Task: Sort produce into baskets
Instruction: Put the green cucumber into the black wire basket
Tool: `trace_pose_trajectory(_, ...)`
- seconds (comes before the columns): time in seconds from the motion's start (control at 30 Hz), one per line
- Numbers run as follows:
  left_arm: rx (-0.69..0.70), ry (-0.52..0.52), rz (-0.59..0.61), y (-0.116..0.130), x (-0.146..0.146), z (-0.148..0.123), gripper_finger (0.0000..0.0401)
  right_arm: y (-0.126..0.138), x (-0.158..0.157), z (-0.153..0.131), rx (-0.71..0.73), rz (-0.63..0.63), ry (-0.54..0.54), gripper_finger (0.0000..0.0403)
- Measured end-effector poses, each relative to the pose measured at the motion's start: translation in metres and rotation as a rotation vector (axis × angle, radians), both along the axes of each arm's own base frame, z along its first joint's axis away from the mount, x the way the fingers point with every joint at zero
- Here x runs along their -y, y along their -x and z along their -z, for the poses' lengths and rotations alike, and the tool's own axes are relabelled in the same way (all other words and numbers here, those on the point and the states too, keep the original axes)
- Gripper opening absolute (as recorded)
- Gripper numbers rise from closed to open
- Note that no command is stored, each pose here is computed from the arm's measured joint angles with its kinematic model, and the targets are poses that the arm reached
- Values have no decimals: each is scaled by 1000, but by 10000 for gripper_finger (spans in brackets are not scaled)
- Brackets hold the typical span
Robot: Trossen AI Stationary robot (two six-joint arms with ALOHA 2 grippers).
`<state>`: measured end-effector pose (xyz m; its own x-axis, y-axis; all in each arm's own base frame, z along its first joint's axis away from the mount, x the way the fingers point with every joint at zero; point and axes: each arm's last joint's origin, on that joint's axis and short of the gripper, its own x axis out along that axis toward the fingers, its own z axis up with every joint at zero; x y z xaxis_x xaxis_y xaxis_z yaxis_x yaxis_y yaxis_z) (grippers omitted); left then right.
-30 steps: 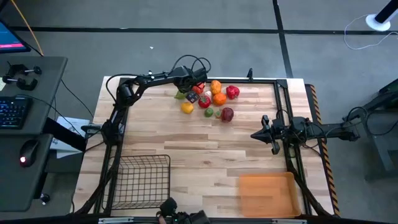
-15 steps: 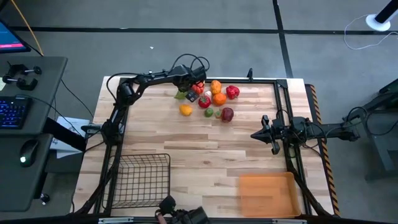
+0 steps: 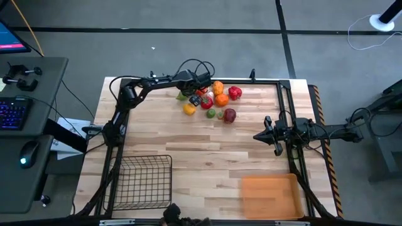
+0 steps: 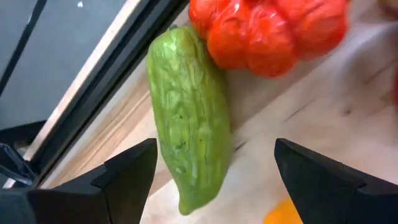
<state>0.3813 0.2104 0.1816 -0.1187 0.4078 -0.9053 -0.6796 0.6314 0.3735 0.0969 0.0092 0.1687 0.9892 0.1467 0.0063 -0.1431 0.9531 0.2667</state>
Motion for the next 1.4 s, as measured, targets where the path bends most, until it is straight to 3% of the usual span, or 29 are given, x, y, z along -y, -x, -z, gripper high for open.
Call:
trace_pose_trajectory(0.33,-8,-6,76,-2,-2,-2,314,0,0,0,0,0,0,0)
trace_pose_trajectory(0.5,-37,47,95,5,-8,-1,314,0,0,0,0,0,1,0)
trace_pose_trajectory(0.63,30,52,116,6,-1,-14,314,0,0,0,0,0,0,0)
trace_pose_trajectory(0.73,107,20,122,20,12,-30,314,0,0,0,0,0,0,0)
trace_pose_trajectory(0.83,191,-16,100,51,32,-34,314,0,0,0,0,0,1,0)
trace_pose_trajectory(0.93,363,-47,68,81,49,-31,314,0,0,0,0,0,-1,0)
trace_pose_trajectory(1.03,522,-27,65,89,51,-29,314,0,0,0,0,0,1,0)
trace_pose_trajectory(1.27,392,-33,33,78,35,1,314,0,0,0,0,0,-1,0)
trace_pose_trajectory(1.4,384,-30,16,72,22,24,314,0,0,0,0,0,-1,0)
